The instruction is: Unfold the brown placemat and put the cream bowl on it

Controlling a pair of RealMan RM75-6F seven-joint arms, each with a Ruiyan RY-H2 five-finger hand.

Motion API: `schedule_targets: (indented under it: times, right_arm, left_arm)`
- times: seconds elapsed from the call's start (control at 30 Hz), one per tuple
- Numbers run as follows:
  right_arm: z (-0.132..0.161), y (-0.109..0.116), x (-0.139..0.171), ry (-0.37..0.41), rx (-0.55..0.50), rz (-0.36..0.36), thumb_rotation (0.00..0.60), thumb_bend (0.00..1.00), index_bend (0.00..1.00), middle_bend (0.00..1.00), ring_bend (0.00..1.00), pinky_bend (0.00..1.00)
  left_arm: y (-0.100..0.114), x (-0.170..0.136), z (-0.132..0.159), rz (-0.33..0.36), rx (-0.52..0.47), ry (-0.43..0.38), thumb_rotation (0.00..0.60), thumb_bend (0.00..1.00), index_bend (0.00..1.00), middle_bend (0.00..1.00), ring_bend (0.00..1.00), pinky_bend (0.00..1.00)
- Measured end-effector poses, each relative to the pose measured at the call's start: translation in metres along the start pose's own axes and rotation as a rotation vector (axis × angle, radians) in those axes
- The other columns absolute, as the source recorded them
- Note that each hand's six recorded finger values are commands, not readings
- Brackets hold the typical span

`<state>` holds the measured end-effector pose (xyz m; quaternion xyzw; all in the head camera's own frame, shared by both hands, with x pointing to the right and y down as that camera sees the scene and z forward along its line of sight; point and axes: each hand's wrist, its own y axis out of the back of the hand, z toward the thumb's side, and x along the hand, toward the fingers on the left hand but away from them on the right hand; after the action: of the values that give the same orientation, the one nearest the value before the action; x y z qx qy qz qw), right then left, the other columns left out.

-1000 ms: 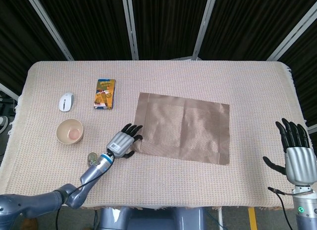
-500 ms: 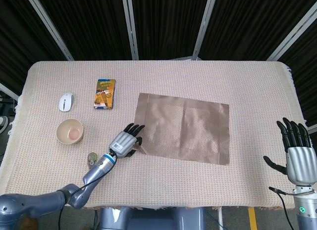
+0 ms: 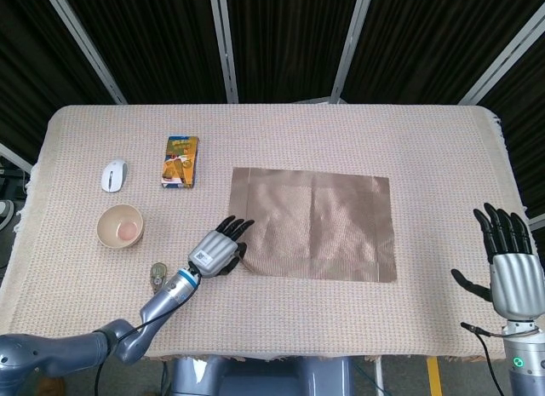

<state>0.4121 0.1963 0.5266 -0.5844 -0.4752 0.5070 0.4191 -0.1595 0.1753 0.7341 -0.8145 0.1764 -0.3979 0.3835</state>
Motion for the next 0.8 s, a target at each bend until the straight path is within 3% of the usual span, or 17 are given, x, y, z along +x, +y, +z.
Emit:
schedule_targets:
  times: [0.47,0.8]
  right_arm:
    - [0.006,-0.005,0.004,0.010,0.022,0.006,0.600,0.00,0.00,0.00,0.00,0.00]
    - [0.009,-0.008,0.005,0.013,0.029,0.009,0.600,0.00,0.00,0.00,0.00,0.00]
  left_arm:
    - [-0.002,-0.058,0.042,-0.047,0.110,-0.250,0.600,0.51,0.68,0.00,0.00,0.00]
    - [0.002,-0.104,0.042,-0.104,0.148,-0.325,0.600,0.51,0.70,0.00,0.00,0.00]
